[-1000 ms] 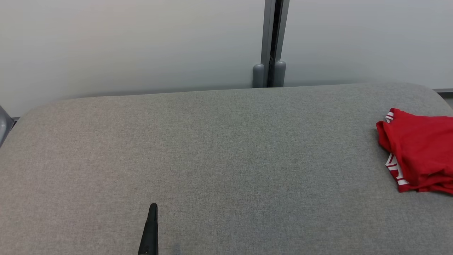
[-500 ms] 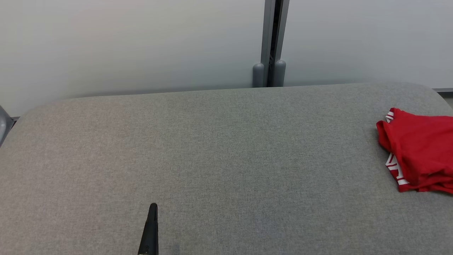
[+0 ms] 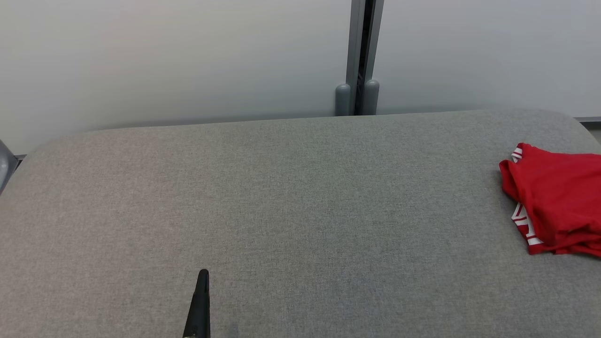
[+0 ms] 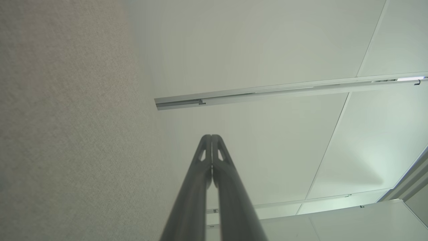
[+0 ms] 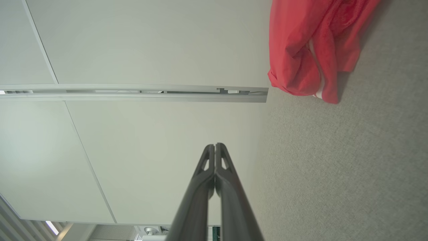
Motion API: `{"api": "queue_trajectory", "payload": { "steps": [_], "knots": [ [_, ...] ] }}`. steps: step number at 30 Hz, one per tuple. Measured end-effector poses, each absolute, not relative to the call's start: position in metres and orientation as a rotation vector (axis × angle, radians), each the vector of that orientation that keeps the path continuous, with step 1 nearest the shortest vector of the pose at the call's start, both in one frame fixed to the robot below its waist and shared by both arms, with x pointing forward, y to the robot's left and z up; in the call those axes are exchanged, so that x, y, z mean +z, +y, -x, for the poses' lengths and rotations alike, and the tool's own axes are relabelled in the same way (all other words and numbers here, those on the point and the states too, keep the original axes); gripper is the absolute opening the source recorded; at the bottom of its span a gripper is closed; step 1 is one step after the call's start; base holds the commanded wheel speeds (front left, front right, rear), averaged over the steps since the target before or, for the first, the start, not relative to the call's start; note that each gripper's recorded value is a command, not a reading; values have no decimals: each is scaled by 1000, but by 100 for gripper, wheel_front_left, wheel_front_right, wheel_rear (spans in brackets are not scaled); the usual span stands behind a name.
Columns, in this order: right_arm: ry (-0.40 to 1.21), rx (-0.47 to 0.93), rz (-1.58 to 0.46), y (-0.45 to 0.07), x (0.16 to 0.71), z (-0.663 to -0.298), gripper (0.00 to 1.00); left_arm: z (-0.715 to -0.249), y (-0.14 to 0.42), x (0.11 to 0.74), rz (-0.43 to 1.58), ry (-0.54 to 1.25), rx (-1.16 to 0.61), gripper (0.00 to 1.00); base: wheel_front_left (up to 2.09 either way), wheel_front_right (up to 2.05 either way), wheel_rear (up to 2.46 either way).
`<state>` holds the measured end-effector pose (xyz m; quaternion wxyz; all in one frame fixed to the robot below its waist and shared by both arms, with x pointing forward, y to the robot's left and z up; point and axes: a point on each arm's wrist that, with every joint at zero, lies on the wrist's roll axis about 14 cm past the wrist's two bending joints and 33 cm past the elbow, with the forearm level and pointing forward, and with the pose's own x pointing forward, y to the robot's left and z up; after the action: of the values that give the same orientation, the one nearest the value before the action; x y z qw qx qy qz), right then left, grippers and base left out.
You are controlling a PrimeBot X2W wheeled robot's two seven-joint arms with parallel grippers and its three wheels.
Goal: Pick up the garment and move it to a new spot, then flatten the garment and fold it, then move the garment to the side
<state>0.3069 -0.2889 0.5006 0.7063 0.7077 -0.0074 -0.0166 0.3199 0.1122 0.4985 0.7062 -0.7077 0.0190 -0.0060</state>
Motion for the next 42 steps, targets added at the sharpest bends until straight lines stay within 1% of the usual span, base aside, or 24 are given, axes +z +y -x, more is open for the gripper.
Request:
{"api": "queue_trajectory", "payload": {
  "steps": [42],
  "knots": [
    [-17,-34,-1575,-288,501,-308,0,-320,112,499,1573,42,-13,0,0,0,0]
  ]
}}
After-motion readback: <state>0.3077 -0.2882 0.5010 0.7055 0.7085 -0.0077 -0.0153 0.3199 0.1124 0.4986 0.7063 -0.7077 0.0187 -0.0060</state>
